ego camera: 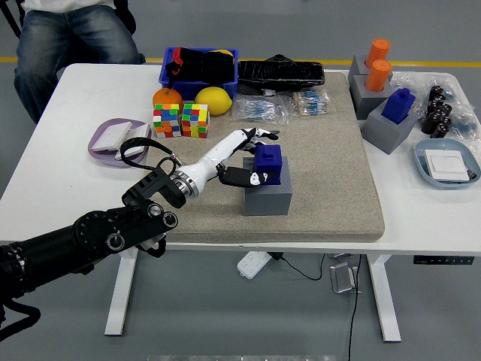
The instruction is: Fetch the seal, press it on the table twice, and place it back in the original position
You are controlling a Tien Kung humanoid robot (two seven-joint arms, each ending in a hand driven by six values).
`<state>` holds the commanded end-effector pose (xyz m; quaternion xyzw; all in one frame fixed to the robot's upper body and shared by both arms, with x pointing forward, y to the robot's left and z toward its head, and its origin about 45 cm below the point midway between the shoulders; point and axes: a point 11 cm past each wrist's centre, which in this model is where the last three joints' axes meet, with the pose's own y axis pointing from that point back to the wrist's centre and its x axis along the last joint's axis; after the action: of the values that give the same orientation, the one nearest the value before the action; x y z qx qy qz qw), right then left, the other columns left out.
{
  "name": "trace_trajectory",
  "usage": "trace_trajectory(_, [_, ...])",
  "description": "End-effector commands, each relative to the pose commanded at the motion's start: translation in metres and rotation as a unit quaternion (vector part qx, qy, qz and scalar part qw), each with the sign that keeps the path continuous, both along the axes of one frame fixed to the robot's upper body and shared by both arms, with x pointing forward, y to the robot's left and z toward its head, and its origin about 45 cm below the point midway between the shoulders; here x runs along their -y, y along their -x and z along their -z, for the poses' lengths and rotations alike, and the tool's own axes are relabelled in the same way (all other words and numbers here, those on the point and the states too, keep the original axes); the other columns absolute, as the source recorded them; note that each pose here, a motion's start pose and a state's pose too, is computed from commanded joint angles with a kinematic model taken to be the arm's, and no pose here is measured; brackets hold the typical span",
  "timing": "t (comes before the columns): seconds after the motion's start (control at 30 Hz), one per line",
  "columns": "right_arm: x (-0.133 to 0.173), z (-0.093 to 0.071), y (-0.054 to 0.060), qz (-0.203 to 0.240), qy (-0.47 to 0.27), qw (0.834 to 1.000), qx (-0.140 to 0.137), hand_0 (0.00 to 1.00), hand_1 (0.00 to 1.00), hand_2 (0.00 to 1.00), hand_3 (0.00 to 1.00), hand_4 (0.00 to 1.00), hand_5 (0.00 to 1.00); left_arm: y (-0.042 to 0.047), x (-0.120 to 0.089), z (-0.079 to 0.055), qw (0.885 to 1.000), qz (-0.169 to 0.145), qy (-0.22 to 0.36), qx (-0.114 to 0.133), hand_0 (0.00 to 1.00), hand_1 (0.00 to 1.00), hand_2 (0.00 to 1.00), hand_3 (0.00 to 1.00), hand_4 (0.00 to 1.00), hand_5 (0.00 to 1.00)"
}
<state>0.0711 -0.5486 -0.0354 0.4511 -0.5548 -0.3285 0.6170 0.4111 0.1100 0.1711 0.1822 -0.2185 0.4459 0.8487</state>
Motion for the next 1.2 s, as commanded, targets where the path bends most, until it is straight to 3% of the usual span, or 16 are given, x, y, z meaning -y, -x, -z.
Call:
trace_trajectory(0.23, [-0.0005,0.0002,-0.0002,-0.001,-0.001,1.000,0.000,0.915,0.780,0.782,0.785,0.942,0.630,0.0006,0.0000,0.0008,1.000,0.001,-0.001,-0.001,0.793,0.737,0.673,0.819,0.706,0.002])
trace_trajectory(0.27, [-0.0003,0.0002,0.0001,0.000,0.000,1.000,0.000,0.915,0.780,0.781,0.785,0.943,0.631,0.0006,-0.0004,0.0011,1.000,0.000,0.000,-0.002,0.792,0.745,0.680,0.821,0.769,0.002])
trace_trajectory(0.43, [-0.0002,0.0001,0.0002,0.000,0.000,1.000,0.000,0.915,0.780,0.781,0.785,0.943,0.631,0.0001,-0.0007,0.0007,1.000,0.000,0.000,-0.003,0.792,0.745,0.680,0.821,0.769,0.002])
trace_trajectory(0.47, [-0.0003,0.0002,0.0001,0.000,-0.001,1.000,0.000,0.915,0.781,0.781,0.785,0.943,0.631,0.0001,-0.0006,0.0007,1.000,0.000,0.000,-0.003,0.793,0.748,0.683,0.824,0.810,0.002])
trace_trajectory(1.2, [0.0006,-0.0002,0.0011,-0.003,0.000,1.000,-0.003,0.915,0.781,0.781,0.785,0.944,0.631,-0.0001,-0.0041,0.0036,1.000,-0.001,0.000,-0.012,0.798,0.767,0.699,0.833,0.849,0.002])
